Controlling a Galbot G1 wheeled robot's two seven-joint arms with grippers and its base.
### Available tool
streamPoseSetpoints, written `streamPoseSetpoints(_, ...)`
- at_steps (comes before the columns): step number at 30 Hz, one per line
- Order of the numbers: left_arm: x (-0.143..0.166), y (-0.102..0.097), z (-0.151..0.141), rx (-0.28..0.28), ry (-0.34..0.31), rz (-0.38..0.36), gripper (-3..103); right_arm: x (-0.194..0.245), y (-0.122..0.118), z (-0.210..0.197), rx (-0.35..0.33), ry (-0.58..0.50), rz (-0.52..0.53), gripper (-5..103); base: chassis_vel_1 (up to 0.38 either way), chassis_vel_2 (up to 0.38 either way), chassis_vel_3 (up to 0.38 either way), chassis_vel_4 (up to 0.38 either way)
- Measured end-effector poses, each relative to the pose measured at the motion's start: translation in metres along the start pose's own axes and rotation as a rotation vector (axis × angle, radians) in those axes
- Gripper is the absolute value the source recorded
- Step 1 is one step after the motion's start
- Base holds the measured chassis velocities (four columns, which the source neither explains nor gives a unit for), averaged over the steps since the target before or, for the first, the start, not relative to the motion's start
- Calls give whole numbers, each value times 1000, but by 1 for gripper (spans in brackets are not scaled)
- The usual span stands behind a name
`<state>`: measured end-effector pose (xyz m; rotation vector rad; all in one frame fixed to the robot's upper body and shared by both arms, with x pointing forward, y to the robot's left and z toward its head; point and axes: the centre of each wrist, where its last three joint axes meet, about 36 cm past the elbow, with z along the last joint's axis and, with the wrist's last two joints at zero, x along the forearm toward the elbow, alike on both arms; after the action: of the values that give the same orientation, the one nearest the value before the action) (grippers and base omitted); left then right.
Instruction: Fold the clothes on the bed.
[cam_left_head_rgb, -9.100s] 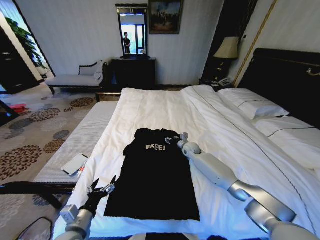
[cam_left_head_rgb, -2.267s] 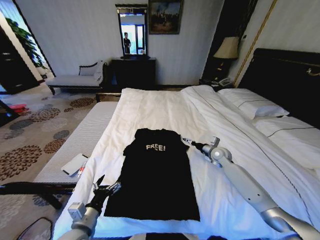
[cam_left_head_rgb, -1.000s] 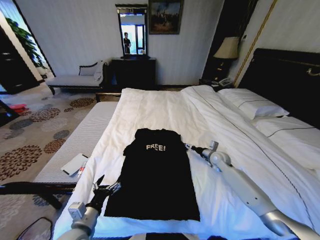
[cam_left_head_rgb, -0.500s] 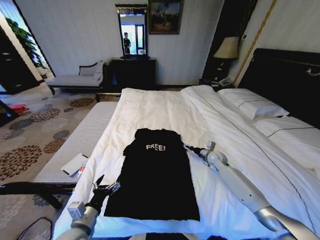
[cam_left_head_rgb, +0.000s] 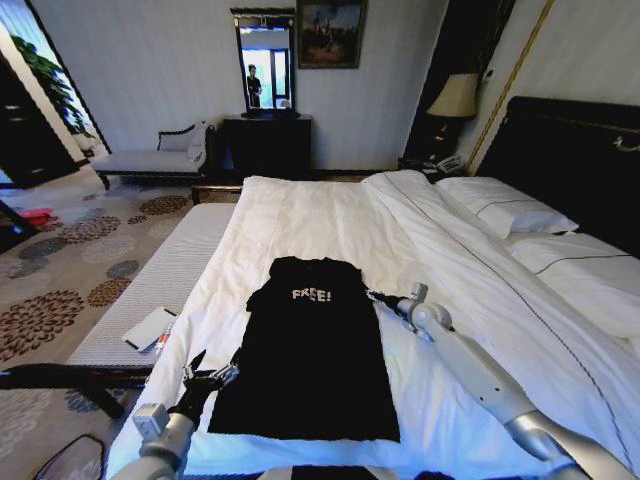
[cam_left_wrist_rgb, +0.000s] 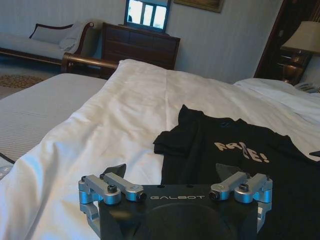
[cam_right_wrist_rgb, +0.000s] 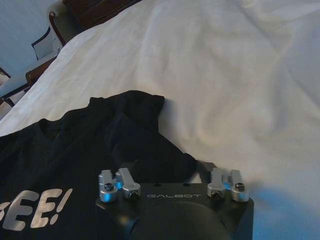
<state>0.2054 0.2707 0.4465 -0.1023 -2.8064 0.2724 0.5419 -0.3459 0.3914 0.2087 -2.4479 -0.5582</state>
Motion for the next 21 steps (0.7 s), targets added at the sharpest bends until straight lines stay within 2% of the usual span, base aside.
streamPoseSetpoints(3, 0, 0, 0, 3, 0, -2, 100, 0, 0, -1, 0, -5, -5, 53, 0, 0, 0, 0)
streamPoseSetpoints(5, 0, 0, 0, 4, 0, -2, 100, -1, 0, -1, 1, -6, -6, 53, 0, 0, 0, 0)
streamPoseSetpoints(9, -1, 2, 0, 12, -1, -4, 100, -1, 0, -1, 3, -6, -8, 32, 0, 0, 0, 0)
streamPoseSetpoints(12, -2, 1, 0, 14, -3, -3, 100, -1, 0, 0, 4, -4, -8, 26, 0, 0, 0, 0)
streamPoseSetpoints(14, -3, 1, 0, 17, -2, -3, 100, -2, 0, 2, 5, 0, -6, 15, 0, 0, 0, 0)
streamPoseSetpoints(15, -3, 1, 0, 17, -2, -3, 100, -2, 0, 2, 5, 0, -6, 15, 0, 0, 0, 0)
streamPoseSetpoints(17, -3, 0, 0, 19, 1, -2, 100, -1, -1, 3, 6, 1, -4, 4, 0, 0, 0, 0)
streamPoseSetpoints(21, -4, 0, 2, 20, 7, -4, 100, -1, -2, 2, 7, 0, -1, 1, 0, 0, 0, 0)
